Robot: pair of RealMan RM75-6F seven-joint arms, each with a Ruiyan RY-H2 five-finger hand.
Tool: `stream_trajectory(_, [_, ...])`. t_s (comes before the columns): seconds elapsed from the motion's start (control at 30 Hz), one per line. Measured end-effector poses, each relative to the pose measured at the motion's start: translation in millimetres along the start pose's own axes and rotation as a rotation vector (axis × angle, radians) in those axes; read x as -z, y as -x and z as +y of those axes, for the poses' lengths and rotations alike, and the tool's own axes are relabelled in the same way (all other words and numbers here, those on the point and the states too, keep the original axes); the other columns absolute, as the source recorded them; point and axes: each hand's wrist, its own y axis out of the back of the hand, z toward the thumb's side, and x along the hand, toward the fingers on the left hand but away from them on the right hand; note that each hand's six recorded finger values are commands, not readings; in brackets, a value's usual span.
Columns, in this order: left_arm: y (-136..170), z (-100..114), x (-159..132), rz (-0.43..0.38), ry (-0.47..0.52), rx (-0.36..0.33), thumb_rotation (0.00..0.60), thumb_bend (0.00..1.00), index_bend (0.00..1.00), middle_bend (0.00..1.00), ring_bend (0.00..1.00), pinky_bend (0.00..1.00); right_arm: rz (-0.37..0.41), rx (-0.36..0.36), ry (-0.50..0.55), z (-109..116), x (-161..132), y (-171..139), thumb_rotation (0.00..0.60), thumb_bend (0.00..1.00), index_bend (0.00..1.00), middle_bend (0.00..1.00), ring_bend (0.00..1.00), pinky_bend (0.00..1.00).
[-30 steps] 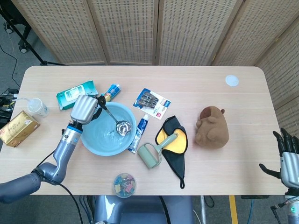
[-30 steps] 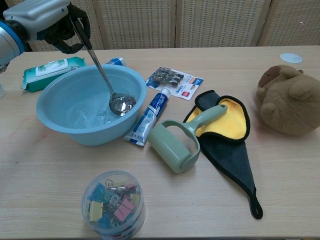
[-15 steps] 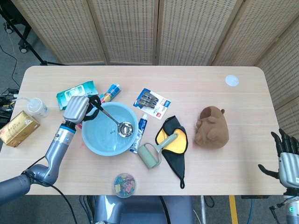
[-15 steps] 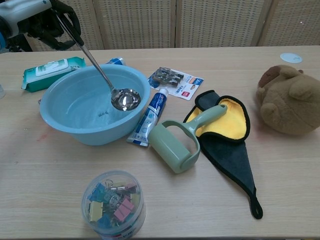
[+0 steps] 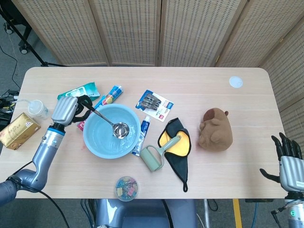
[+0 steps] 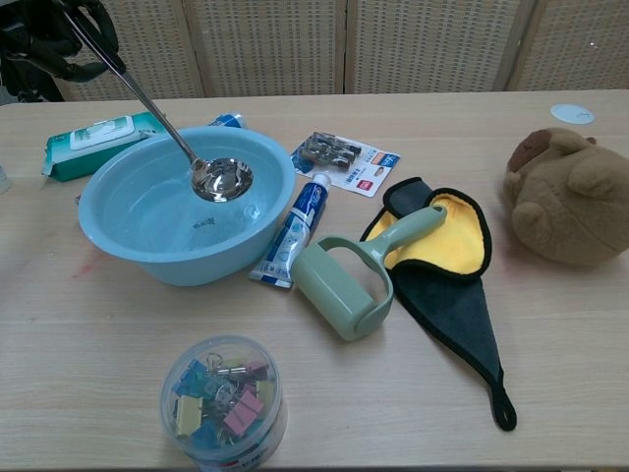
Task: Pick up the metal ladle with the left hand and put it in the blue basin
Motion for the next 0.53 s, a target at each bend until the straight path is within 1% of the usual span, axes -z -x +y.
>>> stream_trajectory(0.2, [4.4, 10.4, 9.8, 0.017, 0.091, -0.011, 0.6, 0.54, 0.96, 0.96, 0.96, 0.92, -0.003, 0.011, -0.005, 2.5, 0.7, -2.2, 0.6, 0.0, 0.06, 0.0, 0.0, 0.0])
stream_trajectory(0.3, [6.2, 13.9, 12.4, 0.019, 0.117, -0.011, 0.6, 0.54, 0.96, 0.96, 0.96, 0.92, 0.0, 0.021, -0.003, 5.1, -0.6, -3.7, 0.6, 0.0, 0.06, 0.0, 0.0, 0.0])
stream_trajectory(0.53, [11.5, 21.1, 13.6, 0.015, 0.124, 0.001, 0.6, 0.54, 0.96, 0.96, 0.96, 0.92, 0.008, 0.017, -0.005, 5.7, -2.7, -5.0, 0.6, 0.0, 0.06, 0.0, 0.0, 0.0])
